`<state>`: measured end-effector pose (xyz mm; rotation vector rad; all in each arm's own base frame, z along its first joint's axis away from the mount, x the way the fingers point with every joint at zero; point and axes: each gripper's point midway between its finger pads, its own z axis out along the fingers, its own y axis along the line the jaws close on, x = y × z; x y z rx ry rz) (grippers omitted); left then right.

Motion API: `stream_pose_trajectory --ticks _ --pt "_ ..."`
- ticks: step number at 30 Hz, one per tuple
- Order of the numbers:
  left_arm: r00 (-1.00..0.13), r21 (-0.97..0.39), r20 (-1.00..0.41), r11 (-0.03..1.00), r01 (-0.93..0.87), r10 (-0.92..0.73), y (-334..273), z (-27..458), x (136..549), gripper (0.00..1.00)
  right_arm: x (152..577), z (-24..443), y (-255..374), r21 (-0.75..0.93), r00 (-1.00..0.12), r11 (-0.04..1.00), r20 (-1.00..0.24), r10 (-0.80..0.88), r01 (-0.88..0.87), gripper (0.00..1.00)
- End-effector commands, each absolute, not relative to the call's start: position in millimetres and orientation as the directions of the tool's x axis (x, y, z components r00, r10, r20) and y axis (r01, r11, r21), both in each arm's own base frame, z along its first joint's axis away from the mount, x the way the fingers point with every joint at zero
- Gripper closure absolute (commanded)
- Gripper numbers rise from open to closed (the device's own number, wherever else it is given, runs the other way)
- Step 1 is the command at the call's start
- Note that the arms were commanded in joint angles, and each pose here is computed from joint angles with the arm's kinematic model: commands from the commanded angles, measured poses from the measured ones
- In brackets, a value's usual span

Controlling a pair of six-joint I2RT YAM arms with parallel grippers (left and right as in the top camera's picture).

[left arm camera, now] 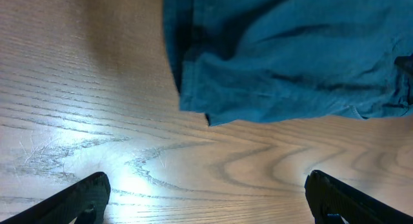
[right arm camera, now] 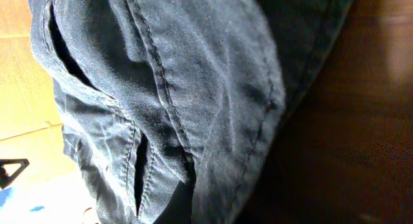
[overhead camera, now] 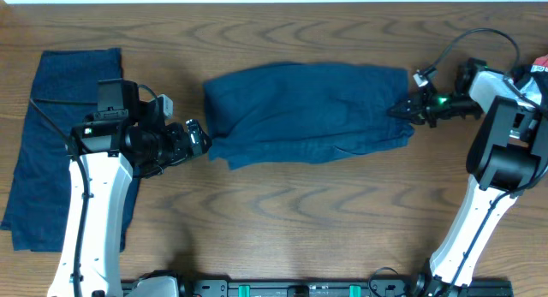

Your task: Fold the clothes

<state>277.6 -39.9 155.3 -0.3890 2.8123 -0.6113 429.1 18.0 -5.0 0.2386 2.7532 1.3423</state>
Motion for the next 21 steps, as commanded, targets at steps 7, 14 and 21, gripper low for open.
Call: stream_pose_trajectory --ticks 7,14,21 --pt "-0.935 -0.431 -0.166 0.876 -0.217 -0.313 -39 154 278 0.02 421 7 3 0.706 -0.982 0.688 0.066 0.175 0.170 0.99" --pt "-0.935 -0.431 -0.170 0.877 -0.214 -0.312 -39 154 279 0.02 431 90 -26 0.545 -0.975 0.827 -0.075 0.210 0.136 0.99" --pt "-0.935 -0.431 -0.170 0.877 -0.214 -0.312 -39 154 279 0.02 419 156 -39 0.454 -0.963 0.883 -0.161 0.215 0.121 0.99"
